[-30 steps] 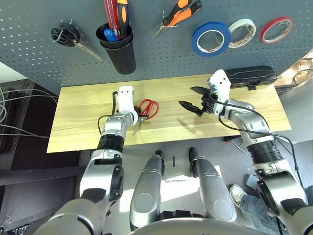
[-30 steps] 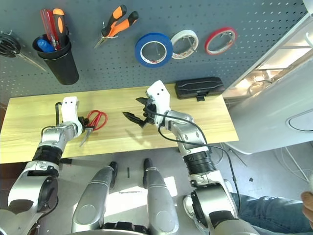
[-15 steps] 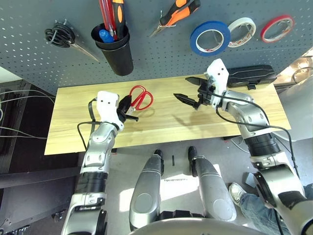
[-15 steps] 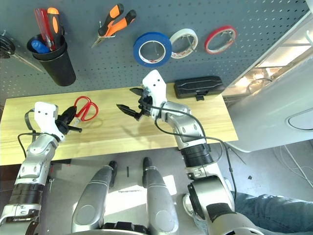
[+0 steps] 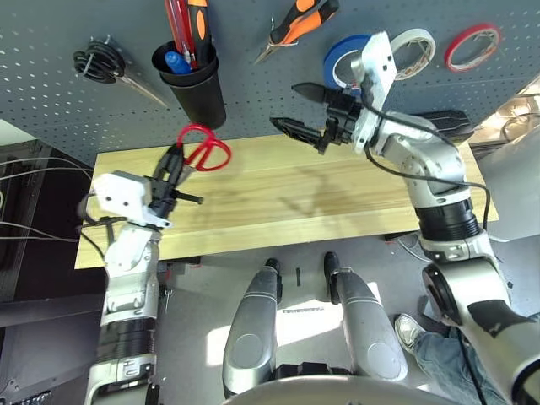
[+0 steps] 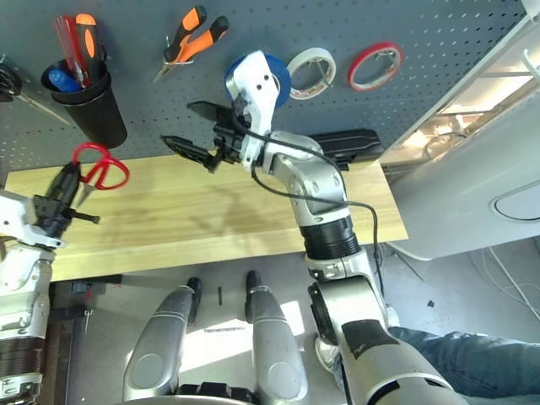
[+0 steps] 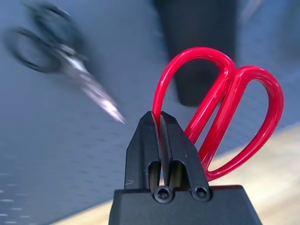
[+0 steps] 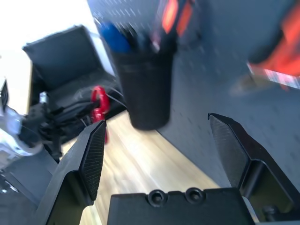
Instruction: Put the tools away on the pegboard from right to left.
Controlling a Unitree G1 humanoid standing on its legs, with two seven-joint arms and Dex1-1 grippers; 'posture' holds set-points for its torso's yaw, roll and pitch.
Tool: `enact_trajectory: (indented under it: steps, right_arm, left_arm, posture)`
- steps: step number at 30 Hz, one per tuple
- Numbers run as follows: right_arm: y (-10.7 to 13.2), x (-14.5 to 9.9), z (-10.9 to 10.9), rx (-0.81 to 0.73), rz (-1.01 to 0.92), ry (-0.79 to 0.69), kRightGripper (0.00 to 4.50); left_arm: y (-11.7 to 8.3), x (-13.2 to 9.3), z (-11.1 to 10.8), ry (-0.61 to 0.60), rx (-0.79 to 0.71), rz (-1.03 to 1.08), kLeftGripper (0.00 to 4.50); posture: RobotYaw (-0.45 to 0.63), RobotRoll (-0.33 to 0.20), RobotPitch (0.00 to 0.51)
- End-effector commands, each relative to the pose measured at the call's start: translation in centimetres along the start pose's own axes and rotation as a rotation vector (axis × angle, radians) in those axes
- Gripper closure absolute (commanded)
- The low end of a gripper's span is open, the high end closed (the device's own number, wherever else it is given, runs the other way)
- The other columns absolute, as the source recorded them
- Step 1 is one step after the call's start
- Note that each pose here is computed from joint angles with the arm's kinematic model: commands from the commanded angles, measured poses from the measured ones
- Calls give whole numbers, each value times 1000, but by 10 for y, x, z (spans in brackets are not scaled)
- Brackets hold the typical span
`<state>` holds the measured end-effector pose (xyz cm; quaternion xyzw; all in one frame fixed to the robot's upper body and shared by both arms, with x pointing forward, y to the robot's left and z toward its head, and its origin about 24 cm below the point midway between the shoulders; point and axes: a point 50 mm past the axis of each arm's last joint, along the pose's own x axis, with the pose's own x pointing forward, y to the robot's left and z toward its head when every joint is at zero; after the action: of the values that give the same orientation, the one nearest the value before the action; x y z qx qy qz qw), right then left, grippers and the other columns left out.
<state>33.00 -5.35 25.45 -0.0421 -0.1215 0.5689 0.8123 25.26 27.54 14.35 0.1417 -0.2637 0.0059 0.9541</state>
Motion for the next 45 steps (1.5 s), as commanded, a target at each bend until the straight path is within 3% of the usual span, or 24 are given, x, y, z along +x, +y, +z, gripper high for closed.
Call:
enact_trajectory:
  steps: [1,10,27,31,45]
  right_arm:
    - [3,9,9,4,51,-29,0]
    - [8,27,26,-31,143,-52,0]
    - [16,50,26,-89,217,-55,0]
    - [16,50,26,-89,215,-57,0]
    - [19,53,26,-94,215,-66,0]
  left_arm:
    - [13,-1,7,-42,18,83,4462]
    - [28,10,20,-116,55,200,4462]
    - [43,37,28,-141,21,320,4462]
    - [46,42,25,-122,-5,343,4462]
    - [57,62,-7,141,-128,440,4462]
  posture:
    - [151,0,345]
    - [145,0,339]
    - [160,0,335]
    - [159,0,336]
    - [147,0,340]
